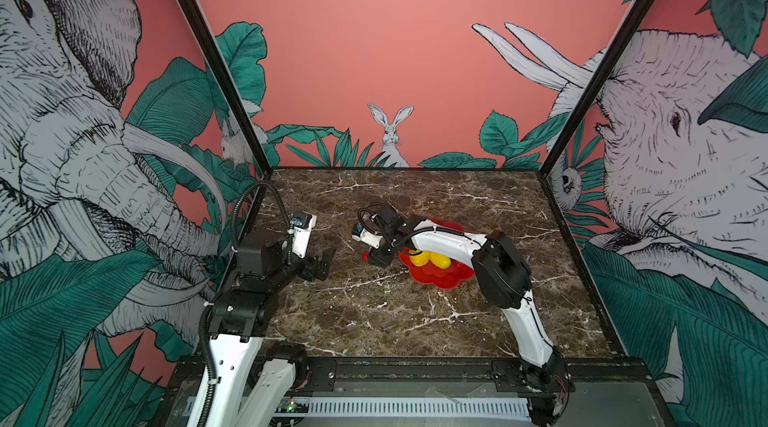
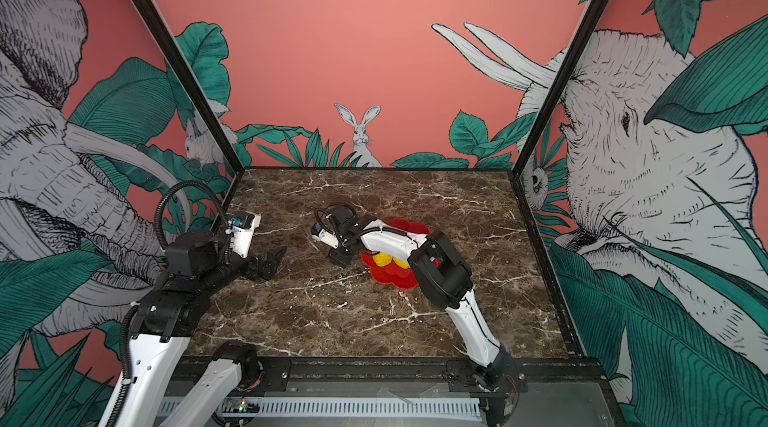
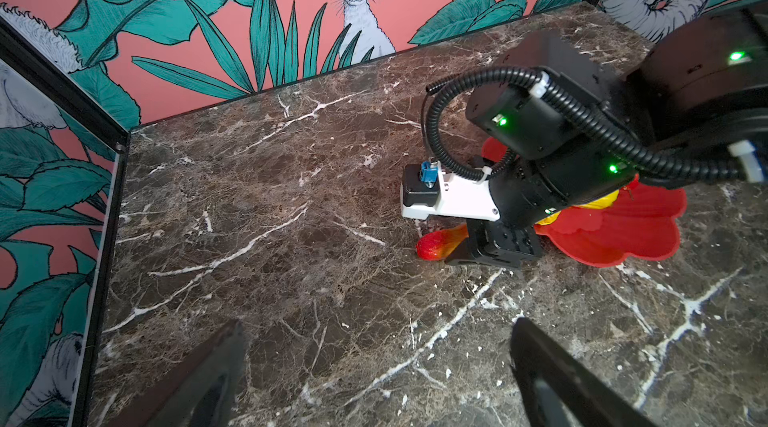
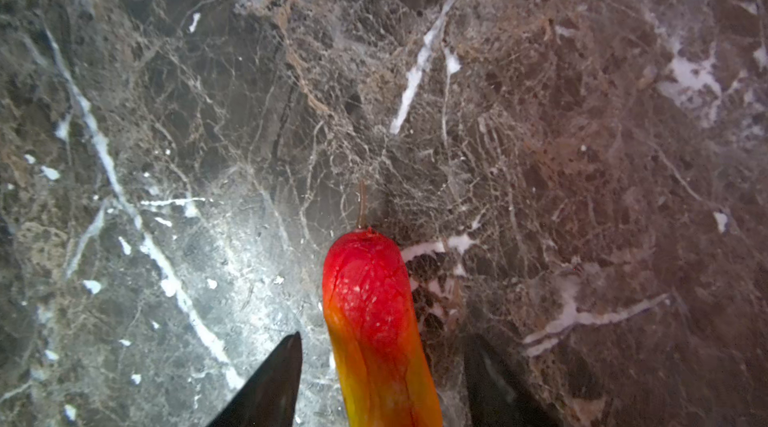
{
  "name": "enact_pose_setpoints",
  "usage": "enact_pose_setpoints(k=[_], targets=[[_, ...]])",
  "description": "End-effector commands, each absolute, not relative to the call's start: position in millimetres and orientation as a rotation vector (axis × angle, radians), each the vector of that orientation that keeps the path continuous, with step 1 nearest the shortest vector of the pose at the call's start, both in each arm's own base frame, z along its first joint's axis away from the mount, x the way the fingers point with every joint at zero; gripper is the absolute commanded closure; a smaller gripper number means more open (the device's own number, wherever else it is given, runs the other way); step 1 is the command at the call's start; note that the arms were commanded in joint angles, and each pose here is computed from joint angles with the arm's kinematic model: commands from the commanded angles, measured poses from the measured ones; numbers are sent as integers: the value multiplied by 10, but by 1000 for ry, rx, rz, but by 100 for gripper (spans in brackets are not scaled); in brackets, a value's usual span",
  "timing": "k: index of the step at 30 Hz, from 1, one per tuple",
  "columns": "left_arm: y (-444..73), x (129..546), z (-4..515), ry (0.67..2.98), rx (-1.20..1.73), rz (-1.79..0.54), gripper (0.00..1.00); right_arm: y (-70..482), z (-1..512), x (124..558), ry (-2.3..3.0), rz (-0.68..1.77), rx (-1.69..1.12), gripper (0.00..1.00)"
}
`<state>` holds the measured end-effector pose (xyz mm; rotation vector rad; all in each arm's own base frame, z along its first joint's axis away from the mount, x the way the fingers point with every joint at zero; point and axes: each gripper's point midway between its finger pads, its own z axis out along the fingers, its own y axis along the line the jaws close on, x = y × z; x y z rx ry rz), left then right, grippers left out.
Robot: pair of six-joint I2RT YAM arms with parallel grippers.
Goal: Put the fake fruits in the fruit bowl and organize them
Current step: 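Reach the right gripper to the last red-yellow mango and grasp it, then place the last red-yellow mango into the red bowl with the right gripper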
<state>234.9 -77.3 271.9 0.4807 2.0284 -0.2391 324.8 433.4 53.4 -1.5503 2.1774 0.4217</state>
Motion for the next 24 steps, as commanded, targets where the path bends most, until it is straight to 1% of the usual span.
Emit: enact_pose_setpoints(k=[1,5,8,10,12,17,21,24], targets=[[-774,2346,2754,2014,483,-234,0,4365,468,3291,2189,417,-1547,42],[-769,2340,2746,2016,482,-231,0,4380,420,3280,2200,428,-1553,50],[-769,2340,2751,2014,482,-231,0,4371,431,3272,2207,427,-1556,63],[-770,2344,2748,2016,482,-231,0,4356,485,3260,2203,424,-1560,68],[-766,2340,2753,2015,483,-229,0,4327,628,3246,2182,419,-1562,76],[-770,2349,2767,2015,486,-228,0,4084,1189,3085,2079,399,-1575,85],[-773,2364,2765,2014,487,-228,0,3680,1526,2899,2011,342,-1564,90],[-773,2364,2769,2011,485,-229,0,3296,1628,2795,1997,273,-1523,91]])
